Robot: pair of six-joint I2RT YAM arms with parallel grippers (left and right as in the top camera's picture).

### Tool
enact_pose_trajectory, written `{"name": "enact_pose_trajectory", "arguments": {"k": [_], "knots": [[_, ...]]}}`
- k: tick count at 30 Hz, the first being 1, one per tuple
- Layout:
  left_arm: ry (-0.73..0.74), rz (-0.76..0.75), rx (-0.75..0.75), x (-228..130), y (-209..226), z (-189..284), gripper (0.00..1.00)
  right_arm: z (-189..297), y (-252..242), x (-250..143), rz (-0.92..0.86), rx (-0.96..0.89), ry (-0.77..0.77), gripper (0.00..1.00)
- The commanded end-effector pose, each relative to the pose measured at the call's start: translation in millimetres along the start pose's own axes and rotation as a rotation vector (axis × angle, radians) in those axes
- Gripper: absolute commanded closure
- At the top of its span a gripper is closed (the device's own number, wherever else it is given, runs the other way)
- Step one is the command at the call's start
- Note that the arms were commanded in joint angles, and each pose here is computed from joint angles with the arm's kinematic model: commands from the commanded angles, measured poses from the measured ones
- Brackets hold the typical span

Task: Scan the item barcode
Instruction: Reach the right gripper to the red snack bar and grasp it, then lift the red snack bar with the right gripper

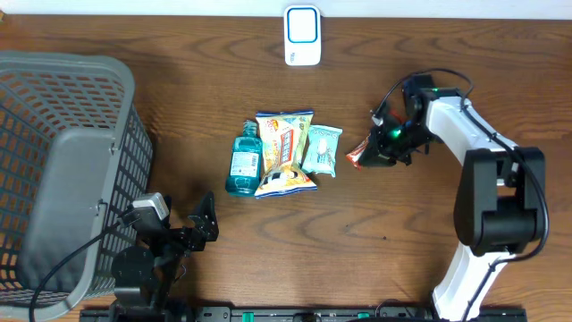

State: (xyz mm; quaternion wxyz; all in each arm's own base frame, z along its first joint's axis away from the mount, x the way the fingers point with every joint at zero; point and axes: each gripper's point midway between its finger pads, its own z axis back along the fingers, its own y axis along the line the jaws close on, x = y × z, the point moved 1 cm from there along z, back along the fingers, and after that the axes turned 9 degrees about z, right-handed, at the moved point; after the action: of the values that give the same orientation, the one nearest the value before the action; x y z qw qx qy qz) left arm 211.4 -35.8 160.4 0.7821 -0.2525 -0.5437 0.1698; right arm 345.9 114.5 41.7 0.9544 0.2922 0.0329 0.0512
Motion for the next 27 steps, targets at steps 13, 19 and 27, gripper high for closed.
{"name": "enact_pose_trajectory", "arguments": {"k": [13,19,27], "knots": [[0.009,0.011,-0.013,-2,-3,0,0.02,0,-33,36,-0.019,-0.328,-0.169,0.99],[0.009,0.011,-0.013,-2,-3,0,0.02,-36,-57,44,-0.036,-0.377,-0.151,0.99],[0.009,0.012,-0.013,-2,-3,0,0.02,-34,-46,68,0.005,-0.326,-0.210,0.99]]}}
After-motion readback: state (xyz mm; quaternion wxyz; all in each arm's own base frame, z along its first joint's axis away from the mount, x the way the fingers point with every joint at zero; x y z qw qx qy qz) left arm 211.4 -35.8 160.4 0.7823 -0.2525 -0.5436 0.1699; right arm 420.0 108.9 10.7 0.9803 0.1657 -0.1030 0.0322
